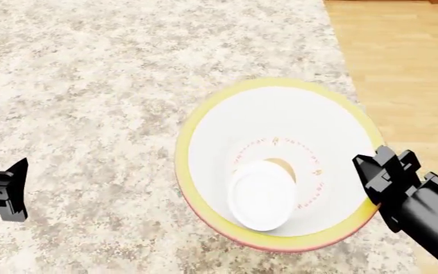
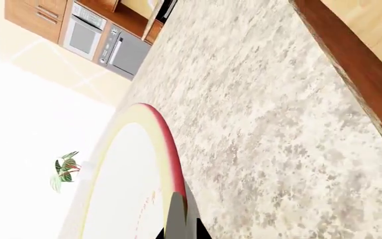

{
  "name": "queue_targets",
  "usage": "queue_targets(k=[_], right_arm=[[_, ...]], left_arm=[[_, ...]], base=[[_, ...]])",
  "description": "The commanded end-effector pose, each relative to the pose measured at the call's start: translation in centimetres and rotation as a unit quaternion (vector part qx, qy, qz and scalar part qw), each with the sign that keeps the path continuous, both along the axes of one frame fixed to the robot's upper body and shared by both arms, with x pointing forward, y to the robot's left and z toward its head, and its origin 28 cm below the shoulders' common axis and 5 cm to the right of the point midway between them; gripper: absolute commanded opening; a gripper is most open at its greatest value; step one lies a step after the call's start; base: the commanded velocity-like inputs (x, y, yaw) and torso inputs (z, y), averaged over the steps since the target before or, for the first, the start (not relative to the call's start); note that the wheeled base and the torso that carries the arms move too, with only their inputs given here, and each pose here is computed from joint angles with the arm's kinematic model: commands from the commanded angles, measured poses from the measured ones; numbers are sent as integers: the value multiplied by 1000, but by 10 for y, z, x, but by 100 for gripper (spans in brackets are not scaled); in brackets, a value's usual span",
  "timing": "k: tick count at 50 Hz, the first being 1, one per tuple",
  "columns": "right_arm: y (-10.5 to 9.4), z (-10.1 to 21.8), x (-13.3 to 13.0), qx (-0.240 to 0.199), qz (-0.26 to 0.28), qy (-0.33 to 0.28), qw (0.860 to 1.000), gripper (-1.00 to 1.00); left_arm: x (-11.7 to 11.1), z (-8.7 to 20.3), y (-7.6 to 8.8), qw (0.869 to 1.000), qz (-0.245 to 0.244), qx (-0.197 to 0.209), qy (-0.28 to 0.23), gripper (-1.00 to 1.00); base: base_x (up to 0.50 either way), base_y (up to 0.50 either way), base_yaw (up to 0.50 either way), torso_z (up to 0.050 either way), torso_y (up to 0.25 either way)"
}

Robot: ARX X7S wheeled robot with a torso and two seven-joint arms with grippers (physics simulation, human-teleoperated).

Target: Place the cup inside the bowl on the dining table and move the bowl to any counter.

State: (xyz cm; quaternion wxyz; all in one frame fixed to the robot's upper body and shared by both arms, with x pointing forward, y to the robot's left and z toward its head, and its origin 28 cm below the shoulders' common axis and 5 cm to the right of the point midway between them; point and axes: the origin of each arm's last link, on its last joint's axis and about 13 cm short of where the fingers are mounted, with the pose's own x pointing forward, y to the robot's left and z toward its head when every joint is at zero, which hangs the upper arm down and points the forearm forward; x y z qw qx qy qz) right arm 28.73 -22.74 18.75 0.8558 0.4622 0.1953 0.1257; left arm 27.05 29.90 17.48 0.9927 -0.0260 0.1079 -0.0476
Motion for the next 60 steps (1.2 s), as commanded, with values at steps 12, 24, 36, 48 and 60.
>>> queue_targets(k=[12,24,36,48,60], right_arm=[[-1,6,1,15,-2,-22,1000,-100],[0,6,2,17,-9,-24,1000,-100],[1,7,6,21,-14,-25,999,-100],[-1,2,8,23,-18,-20,999,-100],[-6,-1,5,15,-37,-24,999,-100]], left_arm=[[-2,0,2,1000,3,-2,-2,100],[-1,2,1,1000,2,-2,-4,100],[1,22,2,1000,2,9,-21,100],[-1,20,1,1000,5,11,-19,100],[-4,14,2,1000,8,13,-26,100]], base=[[-7,-500,0,0,1],[-9,-500,0,0,1],[-9,-500,0,1,0],[0,-500,0,0,1],[0,-500,0,0,0]])
